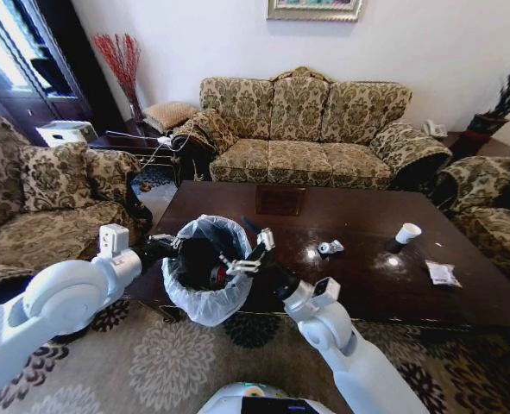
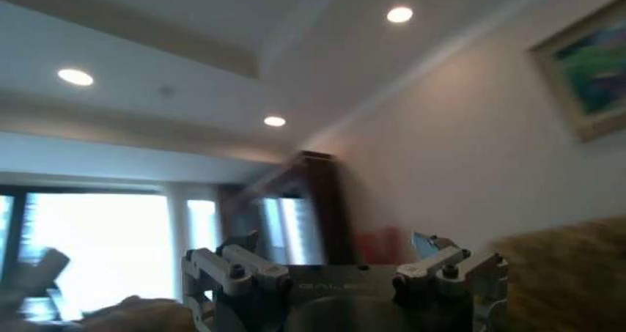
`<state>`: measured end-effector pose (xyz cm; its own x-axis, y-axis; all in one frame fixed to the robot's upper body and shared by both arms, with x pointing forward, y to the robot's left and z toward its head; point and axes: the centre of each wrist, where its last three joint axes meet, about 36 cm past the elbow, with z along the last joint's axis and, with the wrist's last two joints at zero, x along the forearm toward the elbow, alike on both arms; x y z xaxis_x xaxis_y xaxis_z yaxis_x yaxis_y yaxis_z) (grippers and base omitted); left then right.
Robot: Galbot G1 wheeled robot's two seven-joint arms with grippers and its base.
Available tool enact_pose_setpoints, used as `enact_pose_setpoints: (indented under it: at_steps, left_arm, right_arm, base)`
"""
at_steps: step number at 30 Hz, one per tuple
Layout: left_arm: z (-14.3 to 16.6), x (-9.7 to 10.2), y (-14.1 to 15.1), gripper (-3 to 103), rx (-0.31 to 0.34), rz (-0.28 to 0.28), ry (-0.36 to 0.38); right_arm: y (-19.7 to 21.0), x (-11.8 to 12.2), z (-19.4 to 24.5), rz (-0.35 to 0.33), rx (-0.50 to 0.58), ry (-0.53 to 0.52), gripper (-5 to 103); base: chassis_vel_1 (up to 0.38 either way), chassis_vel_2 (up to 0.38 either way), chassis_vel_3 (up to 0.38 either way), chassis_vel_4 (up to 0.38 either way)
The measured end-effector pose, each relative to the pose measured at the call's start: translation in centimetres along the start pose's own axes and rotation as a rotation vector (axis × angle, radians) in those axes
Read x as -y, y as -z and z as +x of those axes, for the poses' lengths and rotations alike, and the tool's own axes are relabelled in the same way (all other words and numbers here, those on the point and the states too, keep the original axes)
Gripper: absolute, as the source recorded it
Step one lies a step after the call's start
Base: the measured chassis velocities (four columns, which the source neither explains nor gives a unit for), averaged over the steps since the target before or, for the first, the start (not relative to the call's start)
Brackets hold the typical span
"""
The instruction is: Move to the front of the table and place the trash on the table into the trash bin.
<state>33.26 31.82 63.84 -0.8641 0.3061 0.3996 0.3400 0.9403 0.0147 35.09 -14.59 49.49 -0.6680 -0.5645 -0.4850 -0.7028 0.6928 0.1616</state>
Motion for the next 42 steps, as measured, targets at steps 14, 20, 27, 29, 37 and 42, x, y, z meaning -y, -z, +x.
enact_pose_setpoints:
  at_steps: [14, 20, 27, 29, 37, 42]
  left_arm:
    - [0.2, 0.2, -0.7, 3, 0.015, 0.032, -0.002]
    - [0.3, 0.2, -0.7, 3, 0.018, 0.035, -0.002]
    - [0.3, 0.3, -0.9, 3, 0.02, 0.041, -0.005]
    - [0.3, 0.3, -0.8, 3, 0.02, 0.04, -0.007]
    - [0.3, 0.4, -0.8, 3, 0.019, 0.039, -0.009]
    - [0.2, 0.3, -1.0, 3, 0.014, 0.044, -0.009]
  right_arm:
    - [-8.2, 13.7, 6.8, 0.124, -0.452, -0.695, 100]
    - [-10.1, 16.8, 5.8, 0.207, -0.484, -0.73, 100]
    - [-11.8, 18.2, 5.0, 0.232, -0.493, -0.741, 100]
    - [-12.5, 18.4, 4.4, 0.227, -0.498, -0.736, 100]
    - [-13.6, 19.1, 3.6, 0.248, -0.499, -0.722, 100]
    - [-13.6, 20.9, 2.7, 0.215, -0.511, -0.713, 100]
  base:
    - [0.0, 0.0, 0.0, 0.0]
    - [-0.082, -0.088, 0.099, 0.081]
    - [-0.202, -0.203, 0.21, 0.208]
    - [-0.172, -0.204, 0.164, 0.149]
    - [-0.046, -0.059, 0.032, 0.033]
    - [0.068, 0.079, -0.017, -0.007]
